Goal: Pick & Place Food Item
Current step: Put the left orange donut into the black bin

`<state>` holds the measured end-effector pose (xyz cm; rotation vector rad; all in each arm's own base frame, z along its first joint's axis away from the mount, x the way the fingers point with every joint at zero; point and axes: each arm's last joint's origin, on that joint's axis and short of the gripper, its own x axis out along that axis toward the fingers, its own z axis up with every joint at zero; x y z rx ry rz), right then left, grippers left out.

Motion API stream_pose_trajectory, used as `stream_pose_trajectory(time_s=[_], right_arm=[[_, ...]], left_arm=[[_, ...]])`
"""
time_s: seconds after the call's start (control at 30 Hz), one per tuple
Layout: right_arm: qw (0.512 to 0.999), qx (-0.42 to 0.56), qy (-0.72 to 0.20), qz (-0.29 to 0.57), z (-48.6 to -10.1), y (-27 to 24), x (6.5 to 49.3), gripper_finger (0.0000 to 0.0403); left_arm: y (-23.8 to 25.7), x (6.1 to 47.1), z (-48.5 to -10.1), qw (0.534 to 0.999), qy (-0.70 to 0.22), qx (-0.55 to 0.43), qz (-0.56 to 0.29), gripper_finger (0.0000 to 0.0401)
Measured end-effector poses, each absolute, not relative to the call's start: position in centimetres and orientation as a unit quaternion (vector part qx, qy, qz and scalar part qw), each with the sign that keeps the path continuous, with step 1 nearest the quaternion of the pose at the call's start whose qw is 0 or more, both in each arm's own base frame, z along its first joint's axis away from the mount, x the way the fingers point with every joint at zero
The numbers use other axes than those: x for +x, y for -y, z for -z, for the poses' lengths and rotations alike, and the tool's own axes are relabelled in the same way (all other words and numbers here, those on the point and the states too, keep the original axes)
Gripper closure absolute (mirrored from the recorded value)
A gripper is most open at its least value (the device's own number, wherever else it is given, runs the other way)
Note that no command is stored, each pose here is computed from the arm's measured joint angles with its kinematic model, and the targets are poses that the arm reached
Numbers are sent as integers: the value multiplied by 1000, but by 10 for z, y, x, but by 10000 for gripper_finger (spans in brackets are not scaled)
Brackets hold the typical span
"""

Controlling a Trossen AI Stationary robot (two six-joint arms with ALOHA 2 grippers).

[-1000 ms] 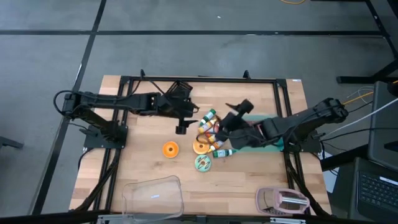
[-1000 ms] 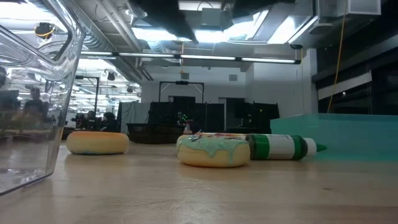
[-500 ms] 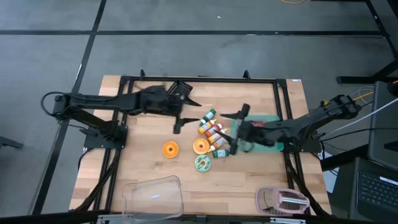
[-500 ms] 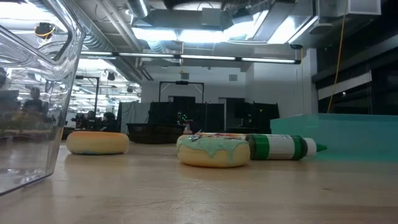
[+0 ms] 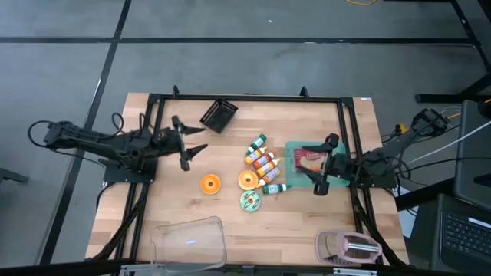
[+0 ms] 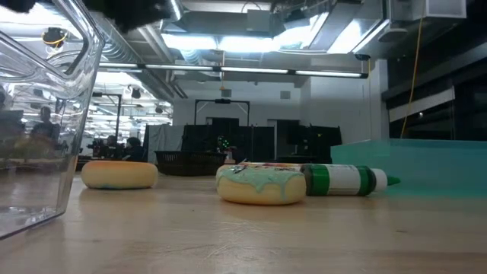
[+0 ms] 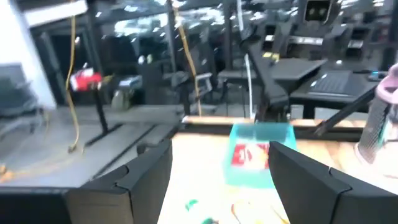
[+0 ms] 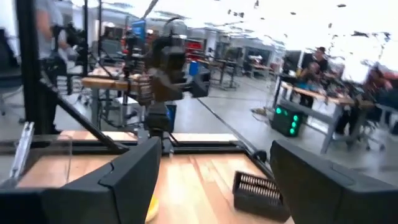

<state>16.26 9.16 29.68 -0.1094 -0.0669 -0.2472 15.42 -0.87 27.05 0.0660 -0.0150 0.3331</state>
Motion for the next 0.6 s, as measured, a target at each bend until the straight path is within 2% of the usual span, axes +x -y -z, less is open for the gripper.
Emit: stream_pose_trajectory(time_s=[0.13,0.4,0.6], right_arm=[[992,-3,25,122,-284,-94,166,108],[989,-30,48,134,-289,-93,171,108],[990,-36,51,123,-289,-91,173,108]], left_arm=[[17,147,-236,983,-32,-6,-179,143],[32,144,-169,965,-101,-71,-231,143],[43,149,-149,958,-133,-83,-241,143]])
